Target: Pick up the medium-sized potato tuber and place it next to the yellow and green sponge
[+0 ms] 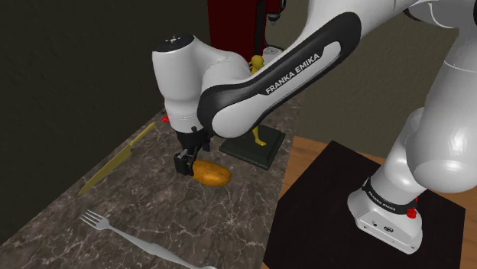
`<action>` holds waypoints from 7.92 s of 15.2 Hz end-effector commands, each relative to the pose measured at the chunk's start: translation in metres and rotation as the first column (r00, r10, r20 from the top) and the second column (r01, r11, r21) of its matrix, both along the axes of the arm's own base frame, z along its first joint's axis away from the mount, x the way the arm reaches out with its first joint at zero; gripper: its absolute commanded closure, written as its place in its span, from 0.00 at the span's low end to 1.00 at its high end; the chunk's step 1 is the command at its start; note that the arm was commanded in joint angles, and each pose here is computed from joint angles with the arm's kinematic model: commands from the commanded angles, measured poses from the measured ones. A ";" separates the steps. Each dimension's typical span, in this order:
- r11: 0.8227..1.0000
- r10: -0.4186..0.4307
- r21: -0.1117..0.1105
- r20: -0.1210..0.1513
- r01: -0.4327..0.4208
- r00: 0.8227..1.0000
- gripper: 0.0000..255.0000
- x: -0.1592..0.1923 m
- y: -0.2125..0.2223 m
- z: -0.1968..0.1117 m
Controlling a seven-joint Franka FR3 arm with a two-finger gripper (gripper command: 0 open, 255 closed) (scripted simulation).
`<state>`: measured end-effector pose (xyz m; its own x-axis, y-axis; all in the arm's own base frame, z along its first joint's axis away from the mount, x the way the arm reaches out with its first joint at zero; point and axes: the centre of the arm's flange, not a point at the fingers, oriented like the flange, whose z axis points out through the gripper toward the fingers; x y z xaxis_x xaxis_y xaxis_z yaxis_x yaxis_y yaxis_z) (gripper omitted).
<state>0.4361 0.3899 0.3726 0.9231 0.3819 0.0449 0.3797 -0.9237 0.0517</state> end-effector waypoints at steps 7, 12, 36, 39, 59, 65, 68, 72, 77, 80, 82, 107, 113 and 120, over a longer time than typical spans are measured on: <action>1.000 0.004 -0.003 -0.001 -0.004 1.000 0.00 0.003 0.000 -0.042; 1.000 0.004 -0.003 -0.001 -0.004 1.000 0.00 0.003 0.000 -0.042; 1.000 0.004 -0.003 -0.001 -0.004 1.000 1.00 0.003 0.000 0.022; 1.000 0.004 -0.003 -0.001 -0.004 1.000 1.00 0.003 0.000 0.038; 1.000 0.004 -0.003 -0.001 -0.004 1.000 1.00 0.092 -0.055 0.085; 1.000 0.004 -0.003 -0.001 -0.004 1.000 1.00 0.159 -0.096 0.076; 1.000 0.004 -0.003 -0.001 -0.004 1.000 1.00 0.193 -0.116 0.071; 1.000 0.004 -0.003 -0.001 -0.004 1.000 1.00 0.238 -0.143 0.065; 1.000 0.004 -0.003 -0.001 -0.004 1.000 1.00 0.294 -0.178 0.057; 1.000 0.004 -0.003 -0.001 -0.004 1.000 1.00 0.317 -0.192 0.048; 1.000 0.004 -0.003 -0.001 -0.004 1.000 1.00 0.317 -0.192 0.038; 1.000 0.005 -0.003 -0.001 -0.005 1.000 0.00 0.321 -0.187 -0.025; 1.000 0.004 -0.003 -0.001 -0.004 1.000 0.00 0.314 -0.190 0.020; 1.000 0.004 -0.003 -0.001 -0.004 1.000 0.00 0.314 -0.190 0.020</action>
